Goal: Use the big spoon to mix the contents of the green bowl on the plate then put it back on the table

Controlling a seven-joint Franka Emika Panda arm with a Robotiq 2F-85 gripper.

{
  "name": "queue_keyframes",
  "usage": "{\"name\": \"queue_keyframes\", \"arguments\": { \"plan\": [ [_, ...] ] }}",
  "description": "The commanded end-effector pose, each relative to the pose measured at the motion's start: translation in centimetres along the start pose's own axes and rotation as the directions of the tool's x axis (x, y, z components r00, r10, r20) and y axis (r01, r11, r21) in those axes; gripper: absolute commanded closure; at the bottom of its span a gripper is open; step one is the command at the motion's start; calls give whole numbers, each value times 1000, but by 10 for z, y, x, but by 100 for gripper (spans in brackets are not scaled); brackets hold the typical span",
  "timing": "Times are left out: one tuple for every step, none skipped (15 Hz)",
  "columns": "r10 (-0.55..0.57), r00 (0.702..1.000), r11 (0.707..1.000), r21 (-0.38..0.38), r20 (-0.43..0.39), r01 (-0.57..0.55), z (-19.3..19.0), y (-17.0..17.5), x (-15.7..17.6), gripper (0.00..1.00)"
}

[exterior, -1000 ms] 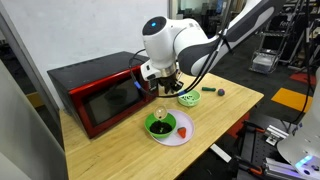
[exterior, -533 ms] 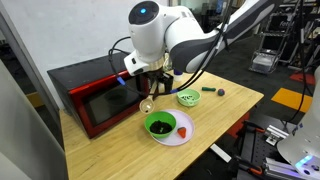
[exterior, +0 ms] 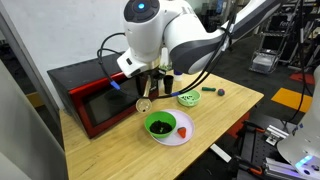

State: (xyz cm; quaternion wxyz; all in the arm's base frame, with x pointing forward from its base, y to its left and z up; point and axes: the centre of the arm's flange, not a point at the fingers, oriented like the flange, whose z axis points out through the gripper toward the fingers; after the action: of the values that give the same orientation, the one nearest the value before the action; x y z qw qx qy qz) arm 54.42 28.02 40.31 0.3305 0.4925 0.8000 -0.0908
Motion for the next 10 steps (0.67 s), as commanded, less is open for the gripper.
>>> {"name": "queue_keyframes", "arguments": {
  "plan": [
    [-71, 997, 997, -13, 36, 71, -7, -10, 3, 94],
    [-84, 996, 996, -14, 36, 84, -8, -13, 7, 94],
    [-93, 995, 995, -14, 38, 94, -7, -15, 11, 94],
    [-102, 994, 995, -11, 36, 102, -6, -19, 15, 94],
    [-109, 993, 994, -8, 36, 109, -5, -22, 18, 94],
    [-115, 993, 993, -3, 38, 116, -3, -27, 22, 94],
    [-122, 992, 993, 5, 36, 122, 0, -32, 25, 94],
    [-123, 992, 992, 16, 35, 122, 5, -37, 27, 94],
    [-125, 992, 992, 29, 36, 124, 10, -42, 27, 94],
    [-124, 991, 991, 45, 39, 123, 17, -47, 26, 94]
  ]
}}
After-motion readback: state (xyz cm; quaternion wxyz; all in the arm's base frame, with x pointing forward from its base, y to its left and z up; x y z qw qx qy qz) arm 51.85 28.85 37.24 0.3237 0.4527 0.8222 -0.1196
